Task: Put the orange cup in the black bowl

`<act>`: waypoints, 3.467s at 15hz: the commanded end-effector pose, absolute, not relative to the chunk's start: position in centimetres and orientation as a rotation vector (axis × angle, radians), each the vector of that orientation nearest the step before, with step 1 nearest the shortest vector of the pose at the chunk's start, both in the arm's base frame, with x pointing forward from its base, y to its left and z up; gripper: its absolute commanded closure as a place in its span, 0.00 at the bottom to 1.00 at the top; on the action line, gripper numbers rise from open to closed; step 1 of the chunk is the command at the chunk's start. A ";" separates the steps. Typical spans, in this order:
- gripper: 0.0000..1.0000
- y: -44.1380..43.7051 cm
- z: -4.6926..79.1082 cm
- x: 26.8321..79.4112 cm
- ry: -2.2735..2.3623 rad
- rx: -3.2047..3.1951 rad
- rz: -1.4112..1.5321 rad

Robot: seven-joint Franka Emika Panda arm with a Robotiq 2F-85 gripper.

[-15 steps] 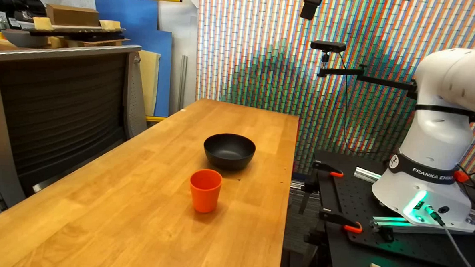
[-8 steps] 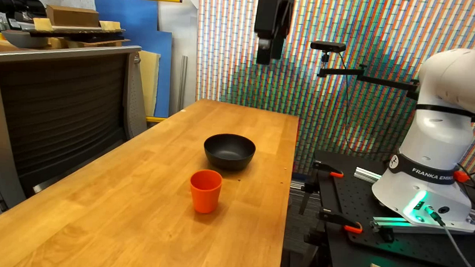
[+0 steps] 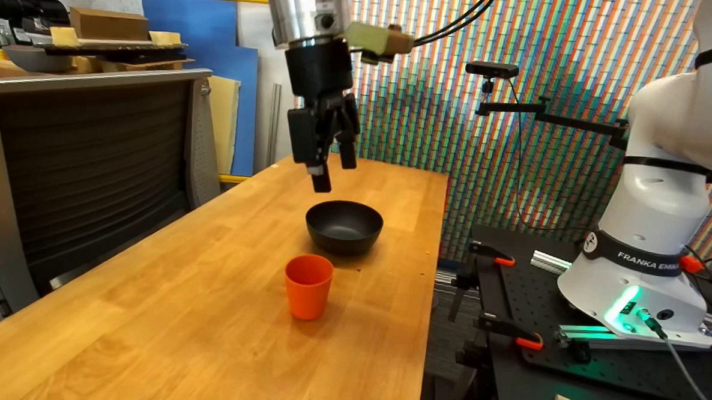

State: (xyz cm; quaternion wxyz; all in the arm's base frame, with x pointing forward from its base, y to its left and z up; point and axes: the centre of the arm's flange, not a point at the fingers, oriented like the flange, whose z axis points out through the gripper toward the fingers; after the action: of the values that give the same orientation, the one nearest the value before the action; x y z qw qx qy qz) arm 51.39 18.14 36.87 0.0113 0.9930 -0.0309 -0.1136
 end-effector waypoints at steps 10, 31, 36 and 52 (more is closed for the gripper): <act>0.00 17.3 24.0 59.2 -0.340 3.100 -0.626; 0.51 21.0 20.6 55.5 -0.375 3.025 -0.670; 0.89 20.8 21.2 55.7 -0.397 3.033 -0.614; 0.98 12.4 35.3 52.4 -0.865 2.793 -0.241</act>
State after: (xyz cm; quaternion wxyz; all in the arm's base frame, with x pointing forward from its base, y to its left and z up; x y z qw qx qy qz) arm 55.04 14.10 33.51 0.0802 0.9607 -0.2501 -0.0894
